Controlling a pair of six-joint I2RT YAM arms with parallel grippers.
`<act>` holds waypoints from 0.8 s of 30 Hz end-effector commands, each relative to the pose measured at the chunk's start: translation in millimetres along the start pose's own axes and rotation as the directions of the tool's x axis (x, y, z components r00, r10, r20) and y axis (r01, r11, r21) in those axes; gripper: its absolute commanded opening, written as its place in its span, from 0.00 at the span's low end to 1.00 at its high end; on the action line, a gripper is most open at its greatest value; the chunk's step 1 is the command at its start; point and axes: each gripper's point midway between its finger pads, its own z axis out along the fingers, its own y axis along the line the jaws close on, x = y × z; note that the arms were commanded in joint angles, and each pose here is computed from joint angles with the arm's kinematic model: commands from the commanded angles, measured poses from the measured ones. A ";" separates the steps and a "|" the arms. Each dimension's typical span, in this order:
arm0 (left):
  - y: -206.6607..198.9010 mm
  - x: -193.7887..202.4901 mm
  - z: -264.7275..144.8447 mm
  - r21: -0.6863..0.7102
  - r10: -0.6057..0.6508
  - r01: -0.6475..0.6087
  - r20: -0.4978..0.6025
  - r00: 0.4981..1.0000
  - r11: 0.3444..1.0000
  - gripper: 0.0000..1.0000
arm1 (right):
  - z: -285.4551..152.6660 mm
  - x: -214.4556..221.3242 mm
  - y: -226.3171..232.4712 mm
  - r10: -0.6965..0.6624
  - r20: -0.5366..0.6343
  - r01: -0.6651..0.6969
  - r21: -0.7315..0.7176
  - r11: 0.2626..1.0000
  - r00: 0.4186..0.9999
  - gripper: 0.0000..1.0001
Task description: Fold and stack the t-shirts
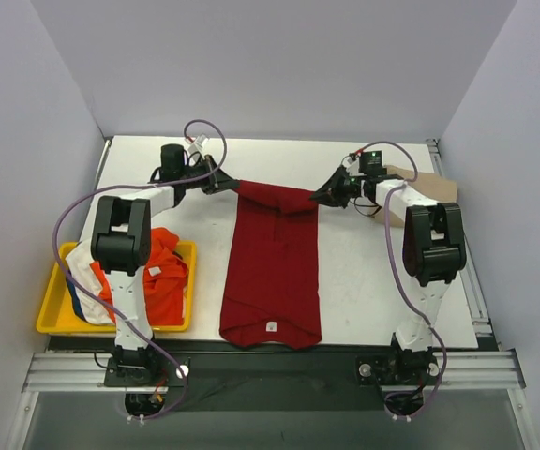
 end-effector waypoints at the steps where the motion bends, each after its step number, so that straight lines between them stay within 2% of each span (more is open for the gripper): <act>1: -17.5 7.7 -13.3 0.027 0.064 -0.064 -0.024 0.998 0.998 0.00 | -14.2 15.8 19.2 -0.047 -0.026 0.046 -0.036 0.998 0.999 0.00; 14: -30.1 50.1 -29.3 0.041 0.044 -0.041 -0.075 0.996 0.998 0.00 | -25.5 44.3 2.5 -0.022 -0.039 0.022 0.015 1.000 0.999 0.00; 24: -7.4 90.5 -39.8 -0.031 -0.021 0.017 -0.153 0.988 0.999 0.00 | -17.8 63.5 -15.5 -0.043 -0.077 0.048 0.058 0.997 0.996 0.00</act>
